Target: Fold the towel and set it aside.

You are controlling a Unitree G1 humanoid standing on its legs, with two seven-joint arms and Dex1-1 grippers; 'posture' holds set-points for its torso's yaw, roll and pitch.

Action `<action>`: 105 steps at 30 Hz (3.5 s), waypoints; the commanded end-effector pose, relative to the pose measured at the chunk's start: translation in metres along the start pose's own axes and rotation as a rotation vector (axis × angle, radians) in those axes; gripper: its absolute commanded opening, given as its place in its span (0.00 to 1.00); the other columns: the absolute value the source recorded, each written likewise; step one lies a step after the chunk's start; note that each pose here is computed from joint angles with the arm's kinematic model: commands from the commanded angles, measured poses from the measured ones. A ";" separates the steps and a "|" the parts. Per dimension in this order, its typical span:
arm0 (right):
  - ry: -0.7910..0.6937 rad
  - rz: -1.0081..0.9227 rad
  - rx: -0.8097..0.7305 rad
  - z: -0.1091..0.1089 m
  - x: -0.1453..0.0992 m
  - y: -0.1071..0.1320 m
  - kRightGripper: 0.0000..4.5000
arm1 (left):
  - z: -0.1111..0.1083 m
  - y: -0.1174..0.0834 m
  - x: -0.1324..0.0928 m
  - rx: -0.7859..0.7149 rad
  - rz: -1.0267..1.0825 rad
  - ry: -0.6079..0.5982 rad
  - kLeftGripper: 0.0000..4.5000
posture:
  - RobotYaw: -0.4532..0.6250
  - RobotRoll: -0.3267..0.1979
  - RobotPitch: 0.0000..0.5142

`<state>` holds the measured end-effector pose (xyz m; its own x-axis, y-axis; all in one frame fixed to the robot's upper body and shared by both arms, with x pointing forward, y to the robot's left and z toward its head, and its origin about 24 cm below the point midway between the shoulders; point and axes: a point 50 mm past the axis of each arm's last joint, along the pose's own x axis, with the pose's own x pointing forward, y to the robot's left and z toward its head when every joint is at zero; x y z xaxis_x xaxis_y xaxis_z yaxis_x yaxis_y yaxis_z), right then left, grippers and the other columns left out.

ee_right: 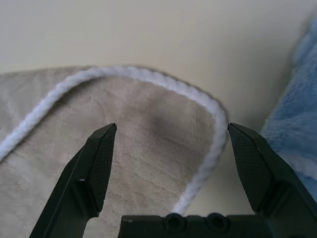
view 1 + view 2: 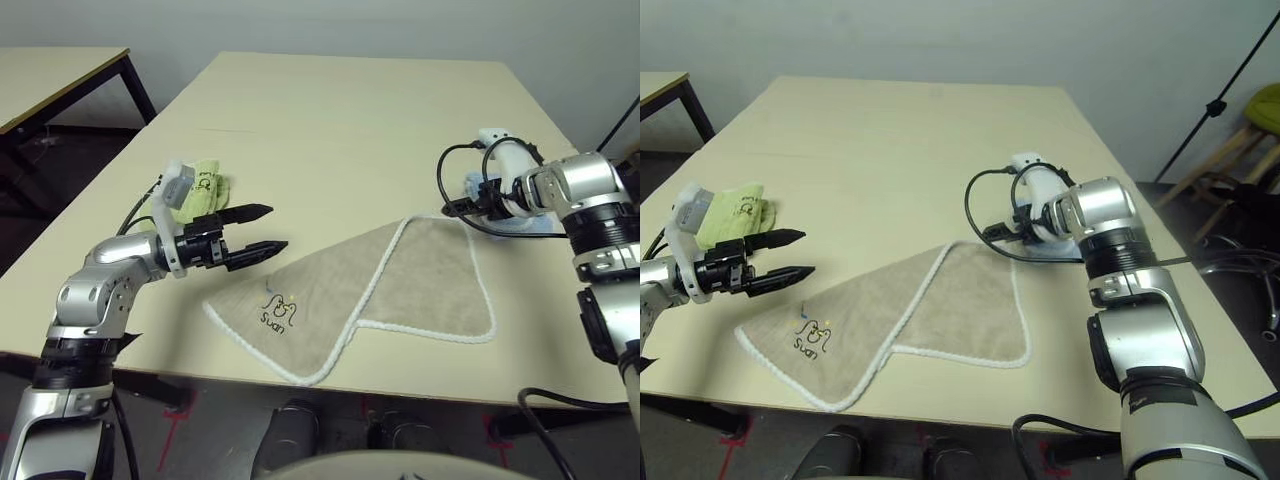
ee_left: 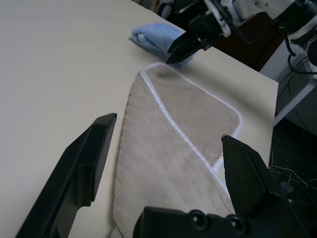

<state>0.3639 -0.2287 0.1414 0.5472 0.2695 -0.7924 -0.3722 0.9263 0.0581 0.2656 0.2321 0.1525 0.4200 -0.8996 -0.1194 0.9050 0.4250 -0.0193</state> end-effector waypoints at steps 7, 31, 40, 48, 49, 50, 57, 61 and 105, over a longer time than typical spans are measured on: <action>0.049 -0.058 -0.011 -0.013 0.019 -0.009 1.00 | -0.006 -0.008 0.009 -0.034 -0.040 0.009 0.99 | 0.60 0.62 0.00; -0.048 0.004 -0.093 0.016 0.014 0.010 0.01 | -0.021 -0.014 0.019 -0.068 -0.021 0.078 1.00 | 0.60 0.62 0.02; -0.245 0.034 -0.373 0.066 -0.040 0.042 0.01 | -0.018 -0.024 0.031 -0.102 -0.058 0.081 1.00 | 0.58 0.62 0.01; -0.464 0.085 -0.567 0.109 -0.102 0.082 0.01 | -0.017 -0.032 0.044 -0.126 -0.065 0.126 1.00 | 0.57 0.62 0.02; -0.500 0.103 -0.591 0.114 -0.113 0.090 0.01 | -0.016 -0.033 0.046 -0.128 -0.064 0.125 1.00 | 0.57 0.62 0.02; -0.525 0.121 -0.610 0.118 -0.123 0.097 0.01 | -0.015 -0.034 0.047 -0.134 -0.066 0.125 1.00 | 0.57 0.62 0.02; -0.654 0.185 -0.680 0.138 -0.163 0.126 0.01 | -0.009 -0.036 0.055 -0.150 -0.054 0.142 1.00 | 0.56 0.62 0.03; -0.722 0.192 -0.699 0.150 -0.178 0.138 0.01 | -0.007 -0.038 0.058 -0.143 -0.043 0.145 1.00 | 0.56 0.62 0.02; -0.712 0.096 -0.633 0.174 -0.136 0.131 0.00 | -0.077 -0.056 0.160 -0.097 0.158 0.697 0.79 | 0.57 0.62 0.18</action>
<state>0.3758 -0.1010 0.3518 0.7463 0.6127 -0.2599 -0.6618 0.6415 -0.3880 0.2810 0.0664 0.0776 0.4149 -0.6222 -0.6638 0.8199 0.5720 -0.0237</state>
